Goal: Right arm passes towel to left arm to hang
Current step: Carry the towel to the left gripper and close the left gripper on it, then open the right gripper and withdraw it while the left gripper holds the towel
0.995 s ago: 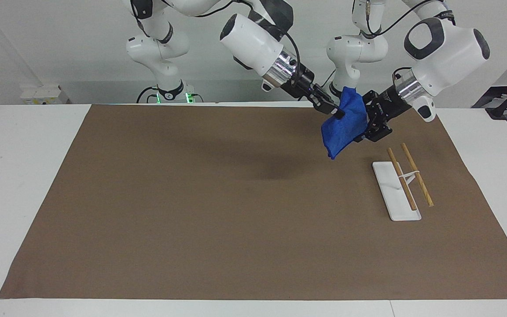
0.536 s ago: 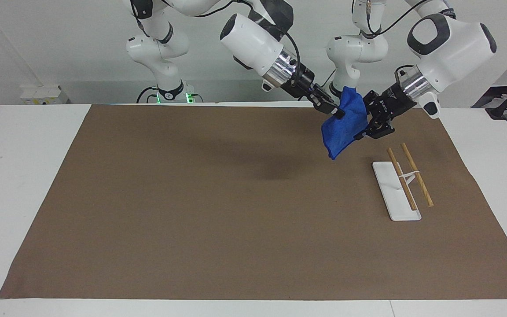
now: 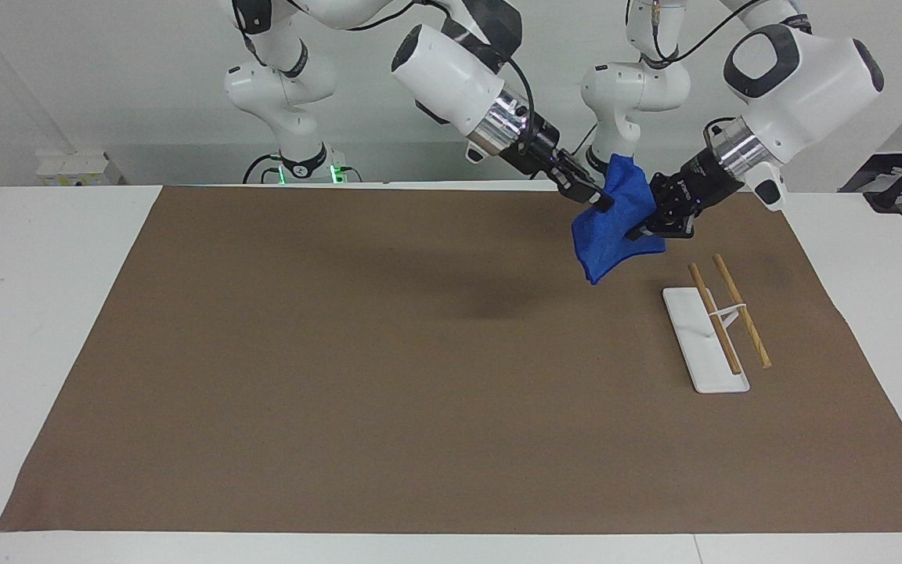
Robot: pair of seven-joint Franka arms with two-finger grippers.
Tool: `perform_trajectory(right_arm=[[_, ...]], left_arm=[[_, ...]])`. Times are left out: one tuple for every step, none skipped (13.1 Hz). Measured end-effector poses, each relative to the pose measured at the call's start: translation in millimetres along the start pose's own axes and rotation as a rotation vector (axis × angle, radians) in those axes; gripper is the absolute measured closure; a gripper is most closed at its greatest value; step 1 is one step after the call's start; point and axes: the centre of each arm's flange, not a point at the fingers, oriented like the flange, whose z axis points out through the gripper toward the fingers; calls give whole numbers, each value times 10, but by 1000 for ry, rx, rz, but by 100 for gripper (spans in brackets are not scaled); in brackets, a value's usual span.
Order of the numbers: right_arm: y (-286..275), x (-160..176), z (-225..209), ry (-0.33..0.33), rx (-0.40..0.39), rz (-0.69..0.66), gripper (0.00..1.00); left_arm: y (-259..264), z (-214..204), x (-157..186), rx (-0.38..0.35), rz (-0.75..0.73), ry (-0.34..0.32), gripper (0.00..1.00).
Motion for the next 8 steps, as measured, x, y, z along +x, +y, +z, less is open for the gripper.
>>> perform_trajectory(right_arm=[[1,5,5,0,-1,1,94],[1,8,8,0,-1,1,94],[1,9,10,1,-1,1,92],[0,10,10,1,-1,1,92],[-1,6,9,0,-1,1,84],[-1,0,7,-1,-1,1,70],[-1,-6,5,-2,-1,-3,59],[-2,-6,5,-2,-1,-21,47]], left_arm=[[2,-1,2,-2,6,2,98],[3,-2,3,-2,12,3,98],[3,-2,4,-3,15,4,98],[4,-3,5,-3,18,5,98],[4,-3,7,-3,20,7,98],[5,-1,9,-3,23,8,98],[7,0,10,-3,34,9,98],[11,-3,11,-7,61,9,98]])
